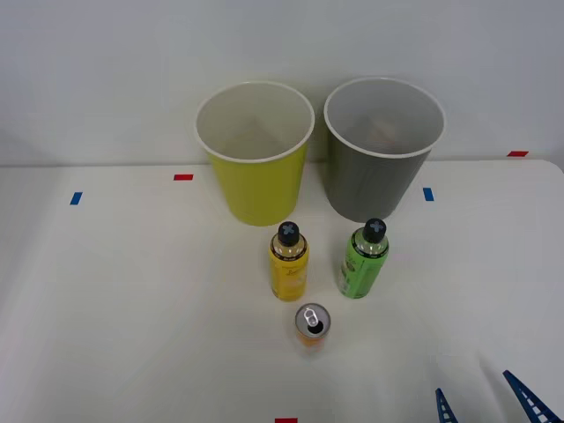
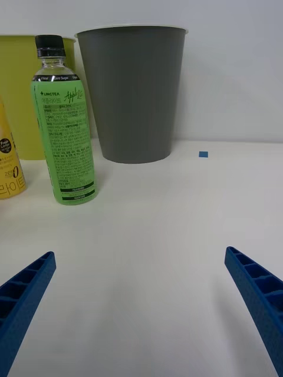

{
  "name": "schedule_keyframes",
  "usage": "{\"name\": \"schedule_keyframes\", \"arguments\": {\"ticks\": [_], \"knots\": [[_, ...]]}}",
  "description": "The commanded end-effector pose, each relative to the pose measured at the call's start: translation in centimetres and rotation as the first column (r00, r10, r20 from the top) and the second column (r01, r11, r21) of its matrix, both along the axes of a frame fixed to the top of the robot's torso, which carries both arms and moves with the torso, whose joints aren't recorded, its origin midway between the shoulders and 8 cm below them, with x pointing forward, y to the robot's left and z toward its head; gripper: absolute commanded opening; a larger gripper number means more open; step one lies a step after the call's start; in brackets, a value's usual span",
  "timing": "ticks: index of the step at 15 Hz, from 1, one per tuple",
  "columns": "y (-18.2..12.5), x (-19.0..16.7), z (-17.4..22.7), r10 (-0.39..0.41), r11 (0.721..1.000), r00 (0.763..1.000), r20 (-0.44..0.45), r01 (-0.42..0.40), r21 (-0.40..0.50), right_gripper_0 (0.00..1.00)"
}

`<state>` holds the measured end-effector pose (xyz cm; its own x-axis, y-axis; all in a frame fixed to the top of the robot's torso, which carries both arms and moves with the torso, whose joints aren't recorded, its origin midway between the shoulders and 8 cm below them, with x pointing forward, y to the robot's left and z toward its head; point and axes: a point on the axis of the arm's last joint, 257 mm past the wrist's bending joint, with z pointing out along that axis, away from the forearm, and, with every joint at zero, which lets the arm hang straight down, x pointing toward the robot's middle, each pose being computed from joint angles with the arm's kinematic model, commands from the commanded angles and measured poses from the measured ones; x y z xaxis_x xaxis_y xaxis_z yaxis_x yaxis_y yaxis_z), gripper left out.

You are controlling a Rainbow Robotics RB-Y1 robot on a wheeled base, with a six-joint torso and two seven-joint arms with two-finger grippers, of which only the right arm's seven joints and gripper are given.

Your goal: Put cans in the gray bin, plastic bottles in the light green bin

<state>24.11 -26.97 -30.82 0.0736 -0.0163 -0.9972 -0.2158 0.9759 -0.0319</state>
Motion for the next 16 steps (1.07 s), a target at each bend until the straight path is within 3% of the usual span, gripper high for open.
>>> {"name": "schedule_keyframes", "arguments": {"ticks": [1,16], "knots": [[0.0,0.0,0.0,0.000,1.000,1.000,0.000,0.000,0.000,1.00],[0.2,0.0,-1.1,-0.012,1.000,1.000,-0.025,0.012,0.014,1.00]]}}
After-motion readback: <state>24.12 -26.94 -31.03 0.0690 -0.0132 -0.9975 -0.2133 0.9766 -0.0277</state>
